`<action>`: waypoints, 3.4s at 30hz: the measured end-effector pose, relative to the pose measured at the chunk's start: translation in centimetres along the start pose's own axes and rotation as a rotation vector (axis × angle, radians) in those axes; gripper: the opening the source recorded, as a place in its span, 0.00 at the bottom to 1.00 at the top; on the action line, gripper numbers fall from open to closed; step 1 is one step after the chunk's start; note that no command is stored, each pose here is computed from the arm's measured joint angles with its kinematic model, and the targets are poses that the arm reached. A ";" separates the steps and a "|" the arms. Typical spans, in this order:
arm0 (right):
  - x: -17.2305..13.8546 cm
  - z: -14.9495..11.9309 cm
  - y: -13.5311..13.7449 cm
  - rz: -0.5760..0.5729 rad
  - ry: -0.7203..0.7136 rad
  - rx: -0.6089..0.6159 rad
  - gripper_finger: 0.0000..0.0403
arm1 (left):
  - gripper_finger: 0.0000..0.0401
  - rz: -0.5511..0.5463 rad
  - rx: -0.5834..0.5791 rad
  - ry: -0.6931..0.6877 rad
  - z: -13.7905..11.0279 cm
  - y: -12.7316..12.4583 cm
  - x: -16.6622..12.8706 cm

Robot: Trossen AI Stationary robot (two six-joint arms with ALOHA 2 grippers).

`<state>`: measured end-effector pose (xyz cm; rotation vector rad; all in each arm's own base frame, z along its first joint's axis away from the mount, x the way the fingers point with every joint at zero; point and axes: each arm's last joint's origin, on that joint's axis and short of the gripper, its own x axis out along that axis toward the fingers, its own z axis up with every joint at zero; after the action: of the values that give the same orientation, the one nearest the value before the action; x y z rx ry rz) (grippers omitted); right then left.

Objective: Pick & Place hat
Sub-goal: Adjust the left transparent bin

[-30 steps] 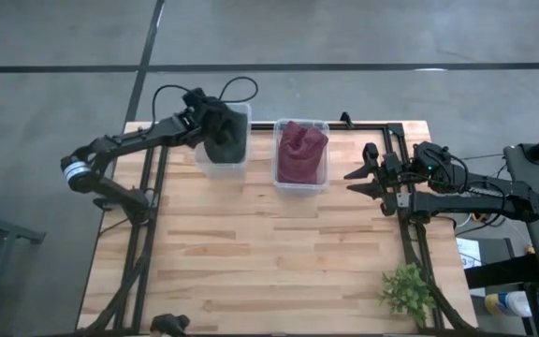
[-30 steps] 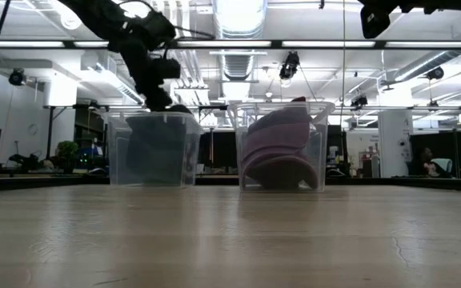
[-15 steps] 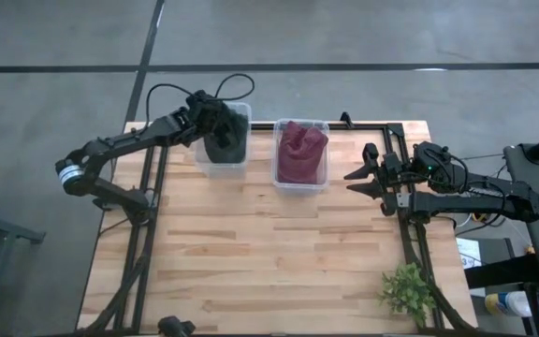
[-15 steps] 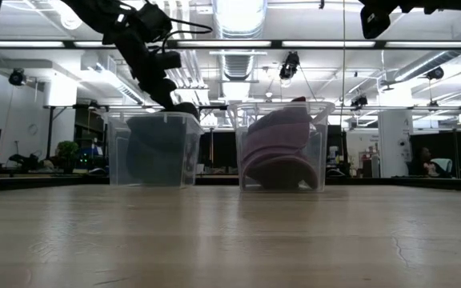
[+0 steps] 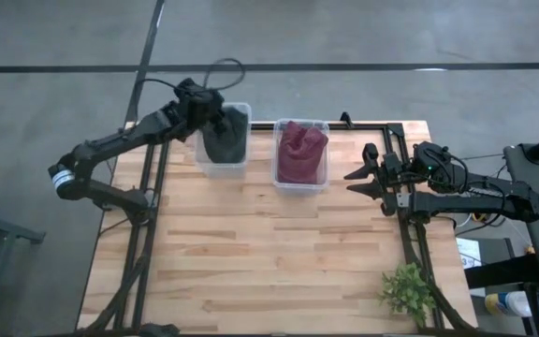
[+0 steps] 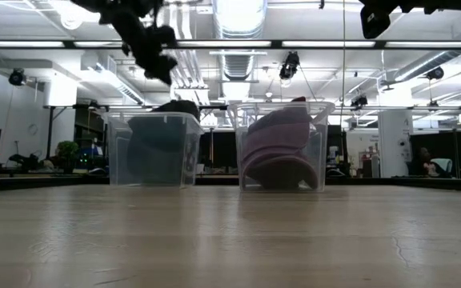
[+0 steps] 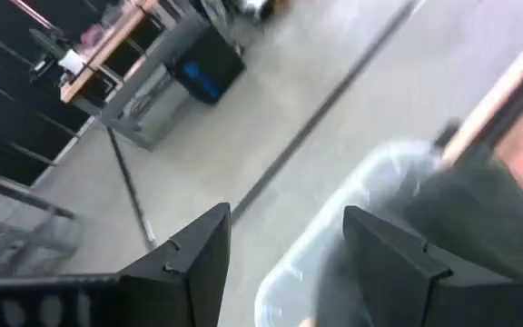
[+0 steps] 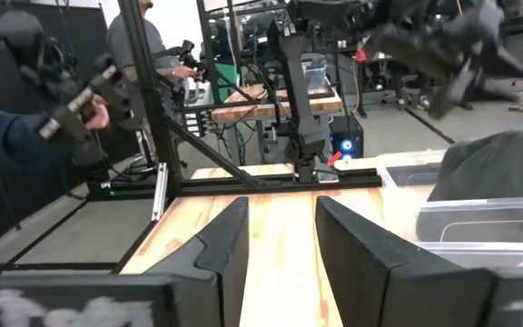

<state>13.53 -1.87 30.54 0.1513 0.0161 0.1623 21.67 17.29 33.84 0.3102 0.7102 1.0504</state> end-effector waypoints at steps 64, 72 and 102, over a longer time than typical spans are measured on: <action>0.0 0.0 0.1 0.025 0.005 0.030 0.32 | 0.51 -0.273 -0.878 0.324 -8.6 6.3 10.9; 0.0 0.0 0.1 0.024 0.004 0.026 0.30 | 0.51 -0.309 -0.879 0.398 -8.9 6.1 9.7; 0.0 0.0 0.1 0.024 0.004 0.022 0.29 | 0.51 -0.526 -1.036 0.504 -7.7 0.4 8.6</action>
<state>13.51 -1.80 30.54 0.1733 0.0199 0.1860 18.90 24.23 25.09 -1.0146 0.5511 0.8577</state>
